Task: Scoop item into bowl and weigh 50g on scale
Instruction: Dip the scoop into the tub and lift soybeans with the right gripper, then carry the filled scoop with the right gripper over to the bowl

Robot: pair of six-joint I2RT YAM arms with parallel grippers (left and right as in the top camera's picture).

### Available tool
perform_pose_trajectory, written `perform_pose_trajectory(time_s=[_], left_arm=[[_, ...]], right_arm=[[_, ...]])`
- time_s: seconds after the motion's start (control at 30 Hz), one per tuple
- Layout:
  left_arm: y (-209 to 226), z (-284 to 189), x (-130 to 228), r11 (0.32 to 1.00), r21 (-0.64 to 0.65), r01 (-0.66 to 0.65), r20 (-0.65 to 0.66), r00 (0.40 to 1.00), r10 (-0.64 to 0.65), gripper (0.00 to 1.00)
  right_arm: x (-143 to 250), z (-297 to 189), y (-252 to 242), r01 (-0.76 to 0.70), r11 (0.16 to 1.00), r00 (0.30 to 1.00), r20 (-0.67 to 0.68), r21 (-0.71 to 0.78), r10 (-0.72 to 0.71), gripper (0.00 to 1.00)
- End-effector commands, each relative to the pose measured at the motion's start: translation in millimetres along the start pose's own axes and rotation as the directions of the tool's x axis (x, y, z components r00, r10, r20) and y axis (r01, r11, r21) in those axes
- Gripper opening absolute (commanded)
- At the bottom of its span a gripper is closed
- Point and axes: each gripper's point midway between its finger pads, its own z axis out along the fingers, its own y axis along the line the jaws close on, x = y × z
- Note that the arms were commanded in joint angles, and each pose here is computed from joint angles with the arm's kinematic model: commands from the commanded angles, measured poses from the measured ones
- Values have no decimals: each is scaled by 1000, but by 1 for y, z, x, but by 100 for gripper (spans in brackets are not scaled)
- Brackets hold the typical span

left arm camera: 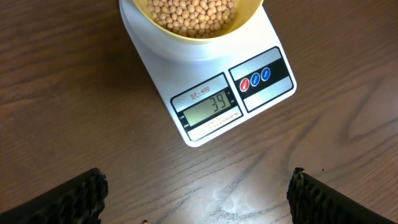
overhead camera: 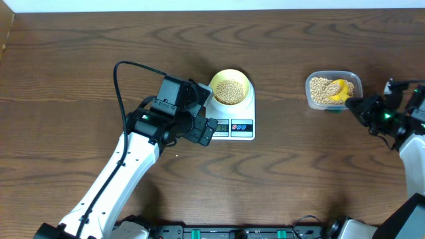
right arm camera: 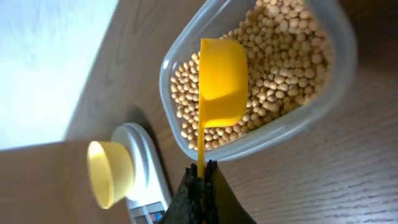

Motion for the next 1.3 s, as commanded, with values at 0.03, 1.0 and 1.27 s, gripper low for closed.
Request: perform_pose_trajectory(time_s=[0.03, 1.0, 1.27], left_arm=[[0, 3, 4, 1000, -4, 8, -12, 1000, -9, 95], [0, 3, 4, 1000, -4, 8, -12, 1000, -9, 95], [0, 3, 4, 1000, -4, 8, -12, 1000, -9, 95]], right_arm=[[-3, -12, 8, -84, 989, 996, -29, -120, 81, 1], [-6, -37, 13, -143, 930, 990, -43, -338, 137, 1], [-5, -40, 21, -176, 909, 984, -75, -378, 159, 1]])
